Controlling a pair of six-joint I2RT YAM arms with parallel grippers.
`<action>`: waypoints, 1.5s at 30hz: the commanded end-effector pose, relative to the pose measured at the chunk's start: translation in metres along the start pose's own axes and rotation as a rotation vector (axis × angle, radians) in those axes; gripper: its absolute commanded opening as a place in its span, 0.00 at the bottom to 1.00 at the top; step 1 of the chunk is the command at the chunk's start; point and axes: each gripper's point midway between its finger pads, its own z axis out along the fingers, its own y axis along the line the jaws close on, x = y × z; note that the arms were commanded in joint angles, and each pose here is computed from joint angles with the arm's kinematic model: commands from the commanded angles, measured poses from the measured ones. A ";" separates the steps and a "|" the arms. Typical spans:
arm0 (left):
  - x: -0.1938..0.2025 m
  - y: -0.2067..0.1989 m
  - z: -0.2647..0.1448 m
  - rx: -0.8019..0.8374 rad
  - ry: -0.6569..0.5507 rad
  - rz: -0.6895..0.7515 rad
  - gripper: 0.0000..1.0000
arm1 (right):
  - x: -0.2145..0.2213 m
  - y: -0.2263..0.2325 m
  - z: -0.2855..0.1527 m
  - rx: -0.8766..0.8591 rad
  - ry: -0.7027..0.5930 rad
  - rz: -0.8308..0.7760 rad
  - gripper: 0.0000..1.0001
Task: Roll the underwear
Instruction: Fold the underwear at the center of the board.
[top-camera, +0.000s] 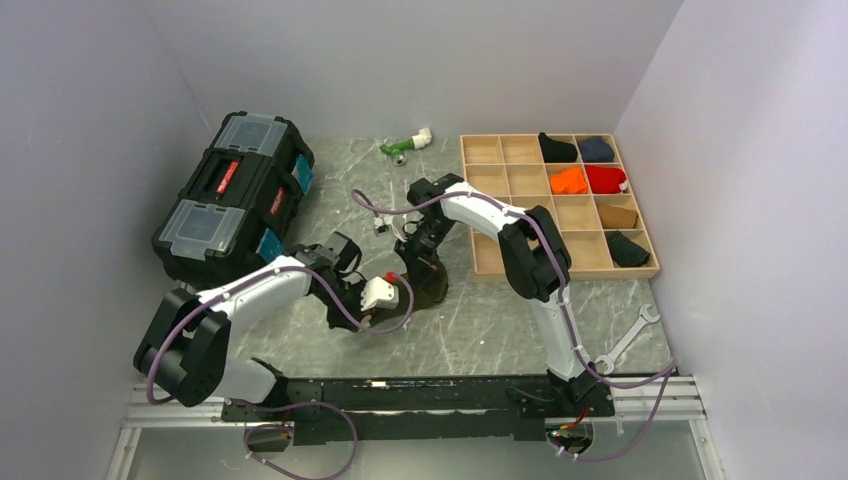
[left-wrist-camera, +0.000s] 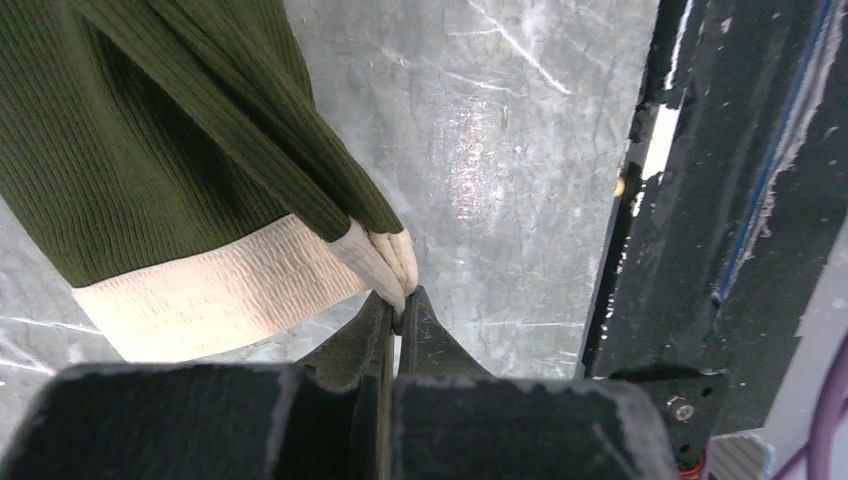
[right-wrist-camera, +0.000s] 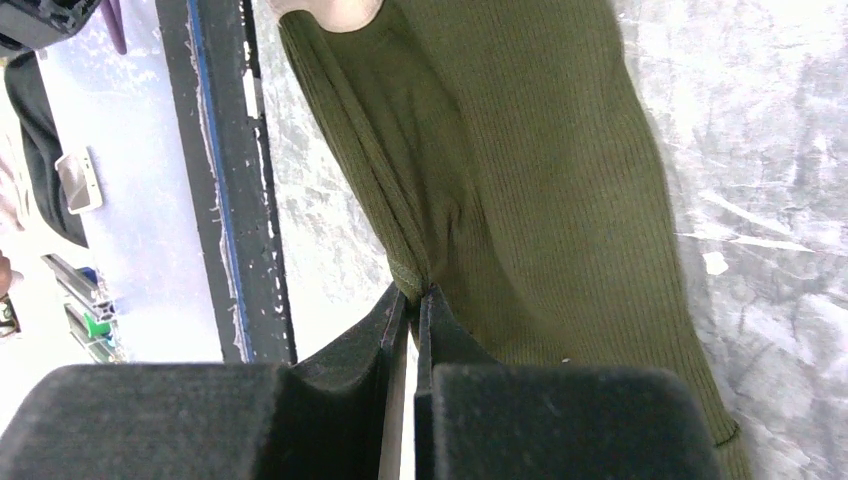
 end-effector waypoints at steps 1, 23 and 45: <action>-0.003 -0.021 -0.009 0.150 -0.041 -0.068 0.00 | -0.011 -0.005 -0.016 0.006 -0.038 -0.031 0.00; -0.015 0.006 -0.031 0.351 -0.172 -0.324 0.00 | -0.018 -0.052 -0.017 0.036 -0.064 0.055 0.00; -0.019 0.037 -0.026 0.281 -0.167 -0.446 0.11 | -0.005 -0.093 -0.009 0.112 -0.076 0.119 0.00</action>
